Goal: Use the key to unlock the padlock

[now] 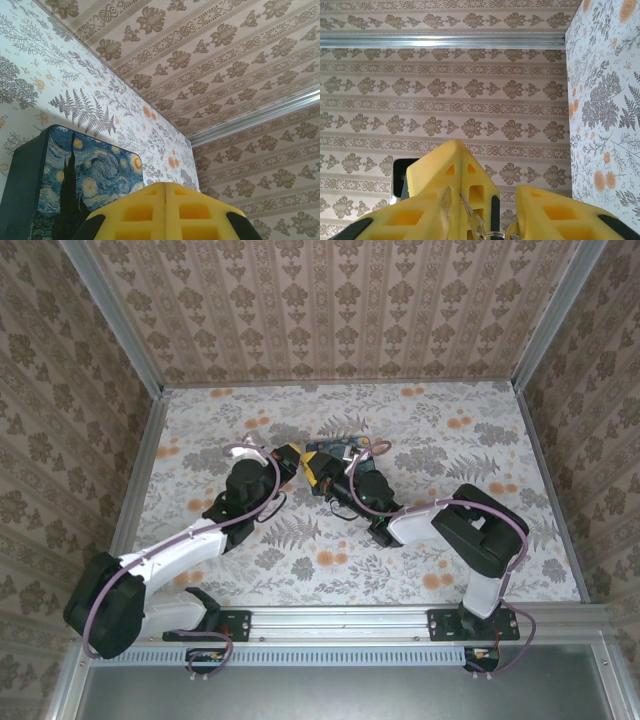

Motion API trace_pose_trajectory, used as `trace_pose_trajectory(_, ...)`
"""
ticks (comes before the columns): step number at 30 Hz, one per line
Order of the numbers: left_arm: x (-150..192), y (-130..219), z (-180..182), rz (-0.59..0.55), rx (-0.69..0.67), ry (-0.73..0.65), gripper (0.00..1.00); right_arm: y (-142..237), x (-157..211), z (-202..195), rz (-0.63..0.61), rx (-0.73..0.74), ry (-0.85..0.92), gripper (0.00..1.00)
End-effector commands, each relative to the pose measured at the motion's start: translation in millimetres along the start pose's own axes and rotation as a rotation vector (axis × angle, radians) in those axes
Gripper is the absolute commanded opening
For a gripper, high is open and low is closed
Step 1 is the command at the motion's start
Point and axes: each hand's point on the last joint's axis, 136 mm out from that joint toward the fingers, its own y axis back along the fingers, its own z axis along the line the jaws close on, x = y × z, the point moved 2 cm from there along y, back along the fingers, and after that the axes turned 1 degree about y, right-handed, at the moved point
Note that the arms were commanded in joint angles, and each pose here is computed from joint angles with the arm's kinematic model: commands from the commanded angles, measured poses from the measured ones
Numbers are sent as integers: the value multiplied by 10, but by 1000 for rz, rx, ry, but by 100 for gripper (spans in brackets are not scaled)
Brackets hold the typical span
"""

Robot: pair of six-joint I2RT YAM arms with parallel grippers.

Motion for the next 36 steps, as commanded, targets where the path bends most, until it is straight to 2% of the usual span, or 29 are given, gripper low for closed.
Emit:
trace_pose_trajectory(1, -2, 6, 14, -16, 2, 13, 0, -57, 36, 164, 9, -67, -7, 33)
trace_pose_trajectory(9, 14, -2, 24, -14, -4, 12, 0, -24, 47, 170, 14, -68, -5, 18)
trace_pose_trajectory(14, 25, -3, 29, -15, -9, 13, 0, 5, 38, 153, 7, -62, -5, 0)
trace_pose_trajectory(22, 54, 5, 13, 19, -18, -1, 2, 75, 0, 149, 21, -56, 29, 0)
trace_pose_trajectory(28, 11, 57, 30, 83, -25, 6, 32, 288, -152, 23, 70, -15, 157, 0)
trace_pose_trajectory(32, -27, 132, 54, 124, -29, 3, 62, 484, -216, -62, 130, 4, 281, 0)
trace_pose_trajectory(36, -4, 181, 52, 194, -23, -22, 77, 676, -216, -143, 175, 35, 411, 0)
